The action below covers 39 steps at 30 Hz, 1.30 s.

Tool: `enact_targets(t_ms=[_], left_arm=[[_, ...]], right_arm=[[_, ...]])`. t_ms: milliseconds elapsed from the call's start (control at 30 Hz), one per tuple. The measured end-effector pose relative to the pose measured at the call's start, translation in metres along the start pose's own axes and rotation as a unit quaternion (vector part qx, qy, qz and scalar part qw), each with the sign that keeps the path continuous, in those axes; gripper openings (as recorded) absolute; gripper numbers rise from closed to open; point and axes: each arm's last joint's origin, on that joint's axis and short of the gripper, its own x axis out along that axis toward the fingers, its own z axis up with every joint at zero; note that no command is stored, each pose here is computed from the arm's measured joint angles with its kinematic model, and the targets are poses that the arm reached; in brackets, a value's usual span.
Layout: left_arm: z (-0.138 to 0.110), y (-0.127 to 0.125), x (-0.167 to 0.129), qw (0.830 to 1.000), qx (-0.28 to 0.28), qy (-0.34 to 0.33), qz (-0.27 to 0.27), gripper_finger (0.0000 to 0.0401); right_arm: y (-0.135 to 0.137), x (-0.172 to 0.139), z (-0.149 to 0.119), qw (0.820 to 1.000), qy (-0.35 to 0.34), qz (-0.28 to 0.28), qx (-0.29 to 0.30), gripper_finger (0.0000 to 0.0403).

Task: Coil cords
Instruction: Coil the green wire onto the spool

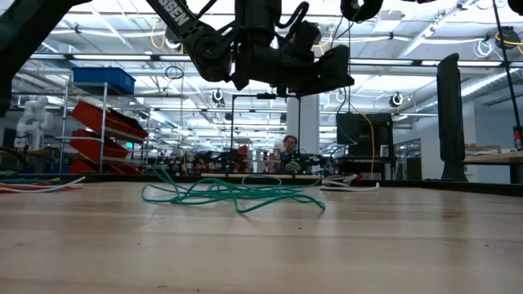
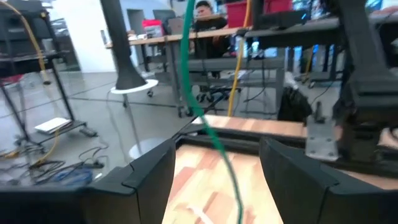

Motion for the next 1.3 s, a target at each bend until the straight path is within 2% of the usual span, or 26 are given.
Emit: enact_targets(t_ms=[733,933,1100,1300], left_arm=[[-0.001,-0.001,0.000,1.000,0.007,0.008,0.001,0.0242],[-0.003,0.007,0.002,0.999,-0.018,0.011,0.029,0.0238],[-0.007,0.017,0.004,0.997,-0.063,0.025,0.040,0.0192],[-0.011,0.015,0.004,0.997,-0.067,0.044,0.013,0.0117]], right_arm=[[0.002,0.000,-0.002,1.000,0.006,0.005,0.003,0.0000],[0.002,0.000,-0.002,1.000,0.006,0.005,0.003,0.0000],[0.002,0.000,-0.002,1.000,0.006,0.005,0.003,0.0000],[0.002,0.000,-0.002,1.000,0.006,0.005,0.003,0.0000]])
